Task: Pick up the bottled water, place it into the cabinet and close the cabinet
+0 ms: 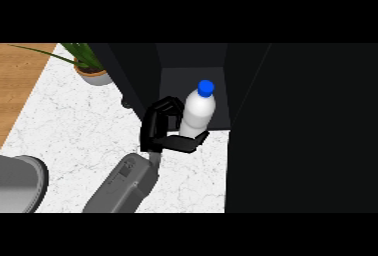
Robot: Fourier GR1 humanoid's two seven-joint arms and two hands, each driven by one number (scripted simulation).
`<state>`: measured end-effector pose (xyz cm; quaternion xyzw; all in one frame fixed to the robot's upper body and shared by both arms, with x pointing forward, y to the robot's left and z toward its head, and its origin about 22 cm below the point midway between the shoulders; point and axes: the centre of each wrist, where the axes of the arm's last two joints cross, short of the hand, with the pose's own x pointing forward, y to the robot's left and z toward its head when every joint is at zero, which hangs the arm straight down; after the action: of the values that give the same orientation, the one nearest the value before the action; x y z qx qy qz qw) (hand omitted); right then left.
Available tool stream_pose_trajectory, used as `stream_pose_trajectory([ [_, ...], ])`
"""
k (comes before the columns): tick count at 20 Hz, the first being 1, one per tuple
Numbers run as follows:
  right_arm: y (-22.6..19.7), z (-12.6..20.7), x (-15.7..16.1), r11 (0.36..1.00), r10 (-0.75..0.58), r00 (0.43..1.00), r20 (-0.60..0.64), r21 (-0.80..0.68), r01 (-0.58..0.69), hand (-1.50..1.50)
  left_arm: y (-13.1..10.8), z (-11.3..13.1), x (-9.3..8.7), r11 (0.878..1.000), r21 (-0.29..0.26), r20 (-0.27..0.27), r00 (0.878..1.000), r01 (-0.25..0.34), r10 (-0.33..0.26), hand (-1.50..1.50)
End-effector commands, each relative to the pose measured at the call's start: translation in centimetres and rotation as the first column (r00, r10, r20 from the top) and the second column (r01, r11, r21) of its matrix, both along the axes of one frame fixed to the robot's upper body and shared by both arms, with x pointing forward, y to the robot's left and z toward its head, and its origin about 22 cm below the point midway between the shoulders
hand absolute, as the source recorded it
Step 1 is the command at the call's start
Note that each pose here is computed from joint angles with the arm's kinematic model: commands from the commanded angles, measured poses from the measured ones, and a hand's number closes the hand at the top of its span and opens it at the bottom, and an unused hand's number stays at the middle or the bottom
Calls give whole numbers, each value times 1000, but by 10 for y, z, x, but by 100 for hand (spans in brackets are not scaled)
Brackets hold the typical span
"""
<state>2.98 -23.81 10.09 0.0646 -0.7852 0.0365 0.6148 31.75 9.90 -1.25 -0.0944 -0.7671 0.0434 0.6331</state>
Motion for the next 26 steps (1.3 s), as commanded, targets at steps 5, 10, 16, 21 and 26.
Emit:
stream_pose_trajectory([
  [5, -7, 7, 0, 1000, 7, 999, 33, 27, -8, -150, -28, 38, 54, 988, 145, -21, 998, -54, 58, 150],
  [10, -14, 18, 12, 1000, 9, 998, 56, 25, -10, -150, -27, 46, 73, 982, 154, -47, 992, -112, 121, 150],
  [16, -14, 11, 6, 1000, 29, 999, 41, 9, -29, -150, -27, 43, 89, 931, 331, -22, 985, -155, 172, 150],
  [21, -19, 20, 2, 999, 32, 998, 57, 20, -33, -150, -10, 26, 93, 889, 401, -70, 960, -223, 273, 150],
  [26, -20, 19, 3, 999, 30, 997, 69, 15, -31, -150, 11, 44, 111, 877, 348, -81, 922, -330, 379, 150],
])
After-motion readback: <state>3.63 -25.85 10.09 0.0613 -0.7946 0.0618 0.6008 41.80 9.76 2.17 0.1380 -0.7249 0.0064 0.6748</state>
